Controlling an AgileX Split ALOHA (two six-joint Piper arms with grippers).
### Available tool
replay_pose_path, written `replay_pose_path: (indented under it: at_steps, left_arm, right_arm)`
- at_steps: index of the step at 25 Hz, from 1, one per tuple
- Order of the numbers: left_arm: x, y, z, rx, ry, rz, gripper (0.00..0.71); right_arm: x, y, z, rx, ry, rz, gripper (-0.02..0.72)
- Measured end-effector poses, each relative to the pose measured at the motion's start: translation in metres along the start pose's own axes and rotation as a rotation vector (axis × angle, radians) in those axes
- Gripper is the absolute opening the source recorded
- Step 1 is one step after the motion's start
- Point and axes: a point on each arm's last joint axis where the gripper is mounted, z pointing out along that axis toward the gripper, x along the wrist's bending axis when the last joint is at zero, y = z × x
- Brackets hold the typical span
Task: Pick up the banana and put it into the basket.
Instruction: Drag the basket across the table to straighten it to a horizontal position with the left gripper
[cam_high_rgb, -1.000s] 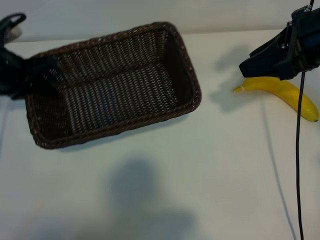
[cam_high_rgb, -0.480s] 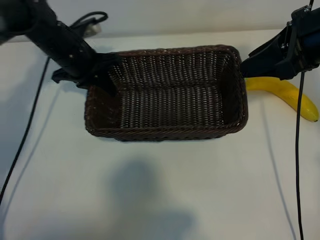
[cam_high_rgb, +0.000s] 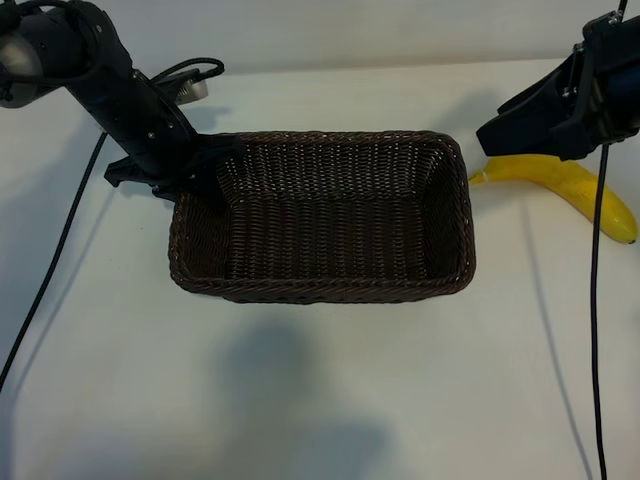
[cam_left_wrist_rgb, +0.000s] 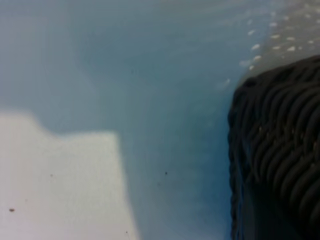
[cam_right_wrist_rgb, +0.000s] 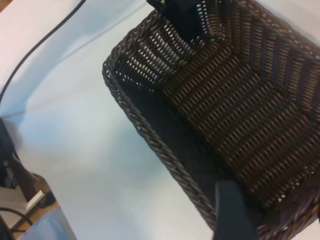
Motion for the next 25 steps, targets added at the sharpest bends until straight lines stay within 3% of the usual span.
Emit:
replay_pose_path:
  at_steps: [12,14,17,21,25]
  left_arm:
    - [-0.006,0.006,-0.009,-0.014,-0.019,0.011,0.188]
    - [-0.011,0.009,-0.019,-0.005,-0.036,0.028,0.247]
    - [-0.019,0.013,-0.035,0.002,-0.058,0.041,0.404]
    - [-0.019,0.013,-0.039,0.008,-0.038,0.037,0.582]
    - [-0.018,0.012,-0.046,-0.006,-0.002,0.053,0.613]
  right_arm:
    - [0.000,0.000,0.000,0.000,0.002,0.001,0.414]
    - [0.000,0.000,0.000,-0.001,0.003,0.001,0.412]
    - [0.000,0.000,0.000,-0.002,0.004,0.002,0.412]
    - [0.000,0.000,0.000,-0.002,0.005,0.004,0.412]
    - [0.001,0.000,0.000,-0.005,0.007,0.007,0.412]
